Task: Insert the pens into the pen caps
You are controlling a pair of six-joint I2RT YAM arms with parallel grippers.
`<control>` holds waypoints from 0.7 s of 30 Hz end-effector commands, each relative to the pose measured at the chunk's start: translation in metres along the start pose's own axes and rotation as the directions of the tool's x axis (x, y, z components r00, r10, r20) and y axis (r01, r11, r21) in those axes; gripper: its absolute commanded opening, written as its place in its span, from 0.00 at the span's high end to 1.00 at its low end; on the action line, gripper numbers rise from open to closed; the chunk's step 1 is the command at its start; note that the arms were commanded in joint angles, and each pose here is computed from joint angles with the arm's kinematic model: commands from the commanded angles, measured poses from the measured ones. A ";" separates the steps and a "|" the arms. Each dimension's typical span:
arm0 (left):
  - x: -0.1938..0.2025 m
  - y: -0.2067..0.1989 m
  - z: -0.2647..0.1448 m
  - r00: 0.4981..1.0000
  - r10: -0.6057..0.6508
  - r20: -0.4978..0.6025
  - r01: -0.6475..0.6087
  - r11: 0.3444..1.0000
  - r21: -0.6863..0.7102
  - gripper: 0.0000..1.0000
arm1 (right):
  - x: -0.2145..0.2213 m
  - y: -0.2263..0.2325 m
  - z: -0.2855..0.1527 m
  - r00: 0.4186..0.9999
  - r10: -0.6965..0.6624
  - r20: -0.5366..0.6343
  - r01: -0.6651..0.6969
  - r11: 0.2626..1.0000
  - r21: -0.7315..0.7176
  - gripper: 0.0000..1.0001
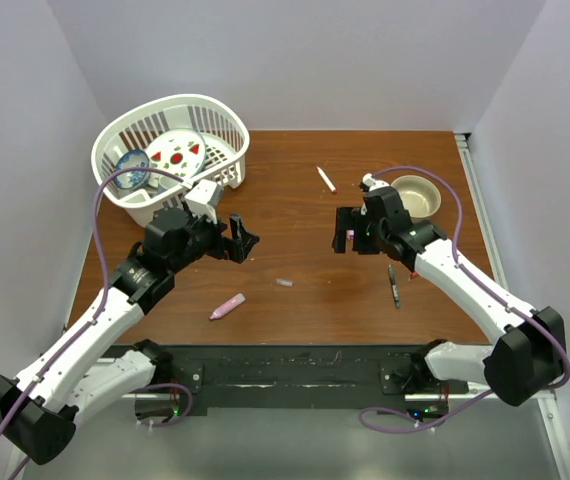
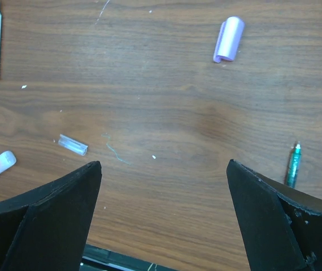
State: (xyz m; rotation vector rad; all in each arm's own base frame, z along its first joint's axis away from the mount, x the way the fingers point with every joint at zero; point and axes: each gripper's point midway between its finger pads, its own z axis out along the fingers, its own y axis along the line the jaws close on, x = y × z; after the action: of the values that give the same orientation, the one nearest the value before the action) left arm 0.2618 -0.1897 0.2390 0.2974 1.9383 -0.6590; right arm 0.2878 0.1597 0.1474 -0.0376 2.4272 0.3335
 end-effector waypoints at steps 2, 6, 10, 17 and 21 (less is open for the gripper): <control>-0.009 0.001 -0.001 0.999 0.026 0.033 -0.026 1.000 -0.004 0.00 | -0.023 -0.015 -0.018 0.994 0.051 0.099 -0.060 0.994 0.096 0.03; -0.009 0.000 0.000 0.999 0.016 0.038 -0.016 1.000 0.002 0.00 | -0.022 -0.061 -0.022 0.993 -0.006 0.122 -0.035 0.942 0.333 0.03; -0.007 -0.001 0.001 1.000 0.005 0.030 -0.006 1.000 0.007 0.00 | 0.001 -0.088 -0.008 0.999 -0.005 -0.050 0.026 0.903 0.429 0.10; -0.006 -0.007 0.002 1.000 0.007 0.026 -0.008 0.999 0.044 0.00 | 0.050 -0.117 0.019 0.975 0.105 -0.198 0.001 0.882 0.471 0.43; -0.005 -0.008 0.003 1.000 0.006 0.018 -0.007 0.999 0.051 0.00 | 0.060 -0.128 0.021 0.968 0.119 -0.222 0.011 0.860 0.510 0.48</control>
State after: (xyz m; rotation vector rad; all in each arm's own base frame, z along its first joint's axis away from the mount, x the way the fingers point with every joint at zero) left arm 0.2606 -0.1931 0.2384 0.3112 1.9396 -0.6786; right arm 0.2721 0.0500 0.0660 0.2089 2.6885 -0.2947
